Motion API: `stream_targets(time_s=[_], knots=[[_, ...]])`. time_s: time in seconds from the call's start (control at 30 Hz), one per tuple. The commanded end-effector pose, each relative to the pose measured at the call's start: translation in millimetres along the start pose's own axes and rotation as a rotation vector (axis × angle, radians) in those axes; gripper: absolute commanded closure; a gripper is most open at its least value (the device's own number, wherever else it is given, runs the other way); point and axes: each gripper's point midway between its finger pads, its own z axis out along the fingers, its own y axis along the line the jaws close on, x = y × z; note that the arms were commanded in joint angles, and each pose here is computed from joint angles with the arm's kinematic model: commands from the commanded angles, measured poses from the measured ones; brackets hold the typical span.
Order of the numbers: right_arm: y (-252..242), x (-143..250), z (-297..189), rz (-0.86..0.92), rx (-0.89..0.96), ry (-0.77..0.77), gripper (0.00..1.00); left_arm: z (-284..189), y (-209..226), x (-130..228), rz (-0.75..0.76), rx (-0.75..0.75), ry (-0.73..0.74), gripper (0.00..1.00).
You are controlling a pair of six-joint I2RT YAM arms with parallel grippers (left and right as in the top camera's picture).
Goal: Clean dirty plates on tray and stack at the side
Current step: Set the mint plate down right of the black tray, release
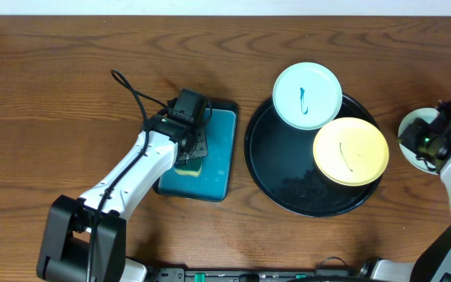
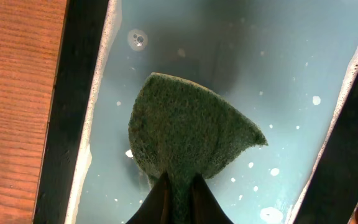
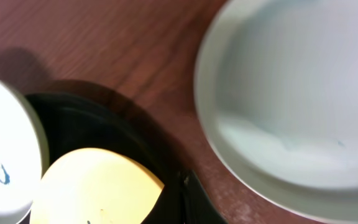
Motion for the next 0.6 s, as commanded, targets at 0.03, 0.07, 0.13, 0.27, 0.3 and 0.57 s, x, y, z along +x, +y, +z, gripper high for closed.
stream_targets(time_s=[0.03, 0.07, 0.13, 0.27, 0.3, 0.57], knots=[[-4.6, 14.7, 17.4, -0.047, 0.068, 0.039, 0.99, 3.1, 4.2, 4.0, 0.017, -0.017, 0.011, 0.92], [-8.6, 16.9, 20.6, -0.035, 0.09, 0.047, 0.99, 3.1, 4.5, 4.4, 0.017, -0.018, 0.013, 0.93], [-12.3, 20.4, 27.1, -0.02, 0.104, 0.06, 0.99, 3.1, 4.6, 4.5, 0.017, -0.018, 0.013, 0.93], [-15.6, 29.8, 40.0, 0.008, 0.103, 0.098, 0.99, 3.1, 4.6, 4.5, 0.017, -0.018, 0.013, 0.93], [-14.3, 33.6, 43.4, 0.011, 0.089, 0.114, 0.99, 3.1, 4.6, 4.5, 0.017, -0.018, 0.013, 0.93], [-0.2, 62.3, 65.6, 0.044, -0.034, 0.233, 0.99, 3.1, 4.6, 4.5, 0.017, -0.018, 0.013, 0.93]])
